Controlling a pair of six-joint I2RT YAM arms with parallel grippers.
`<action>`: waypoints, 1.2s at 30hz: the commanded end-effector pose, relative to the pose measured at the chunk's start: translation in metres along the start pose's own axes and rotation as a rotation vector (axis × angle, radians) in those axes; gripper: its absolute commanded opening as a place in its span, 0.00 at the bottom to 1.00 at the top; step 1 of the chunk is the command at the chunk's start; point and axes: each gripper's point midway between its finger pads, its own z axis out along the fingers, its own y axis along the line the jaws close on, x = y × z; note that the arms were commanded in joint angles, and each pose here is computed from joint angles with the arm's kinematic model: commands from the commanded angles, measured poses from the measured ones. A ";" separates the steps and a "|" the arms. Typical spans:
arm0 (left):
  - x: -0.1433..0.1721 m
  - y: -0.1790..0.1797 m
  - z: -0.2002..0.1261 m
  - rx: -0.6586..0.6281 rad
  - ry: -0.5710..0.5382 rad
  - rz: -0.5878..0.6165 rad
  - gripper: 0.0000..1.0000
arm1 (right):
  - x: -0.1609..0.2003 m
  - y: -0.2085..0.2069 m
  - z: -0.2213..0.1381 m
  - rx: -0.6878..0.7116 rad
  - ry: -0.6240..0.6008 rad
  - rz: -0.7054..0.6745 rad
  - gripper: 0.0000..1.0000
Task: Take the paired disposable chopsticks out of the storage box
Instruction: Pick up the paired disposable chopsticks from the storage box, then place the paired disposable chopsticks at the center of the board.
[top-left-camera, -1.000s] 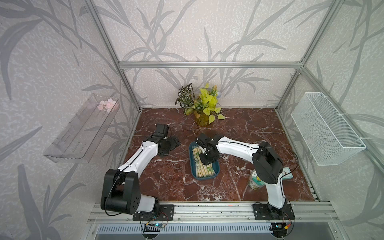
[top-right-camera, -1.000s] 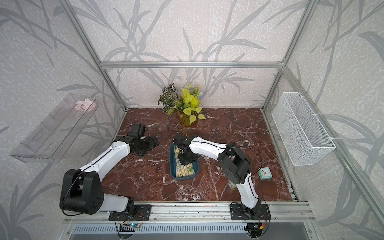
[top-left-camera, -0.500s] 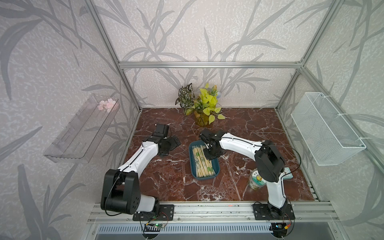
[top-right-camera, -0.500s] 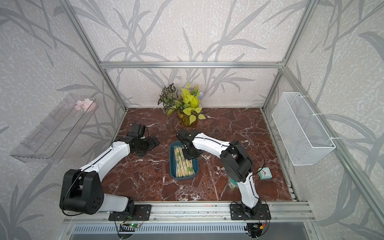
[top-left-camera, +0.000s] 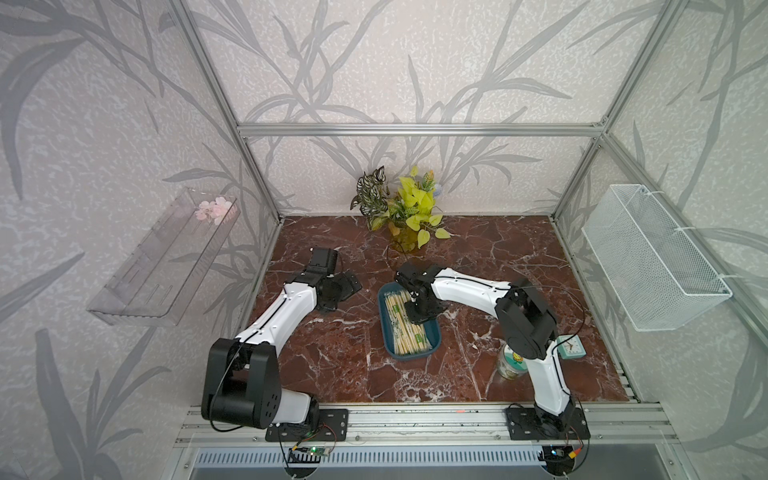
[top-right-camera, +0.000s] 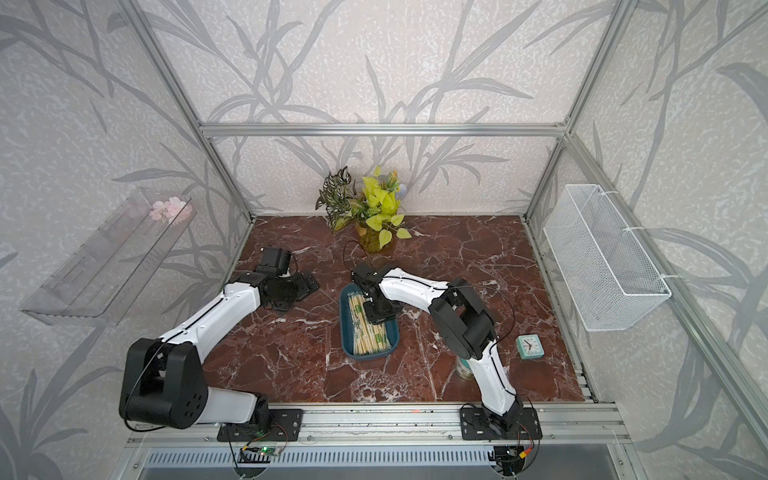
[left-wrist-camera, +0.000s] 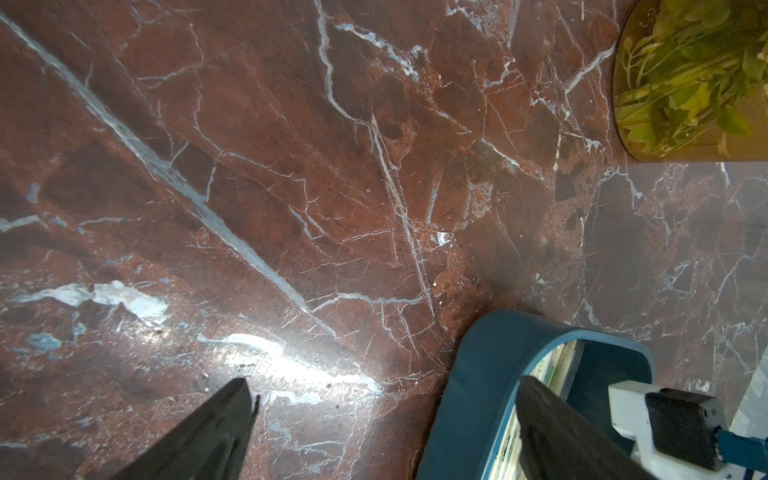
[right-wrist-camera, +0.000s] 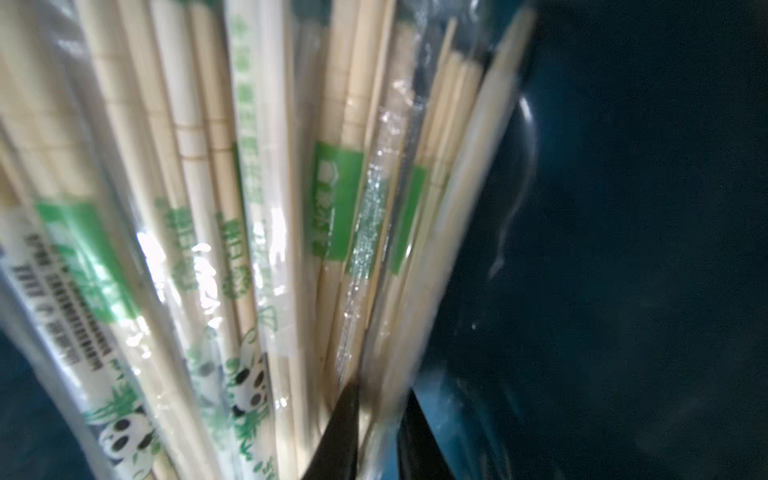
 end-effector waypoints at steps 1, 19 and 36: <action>0.002 0.002 -0.007 0.008 -0.006 0.010 0.99 | 0.001 0.001 -0.001 -0.004 0.006 0.018 0.14; 0.000 -0.001 -0.008 0.024 -0.011 0.006 0.99 | -0.011 0.009 -0.066 -0.133 -0.121 0.069 0.04; -0.003 -0.006 -0.012 0.042 -0.018 0.006 0.99 | -0.034 0.011 -0.102 -0.424 -0.272 0.158 0.00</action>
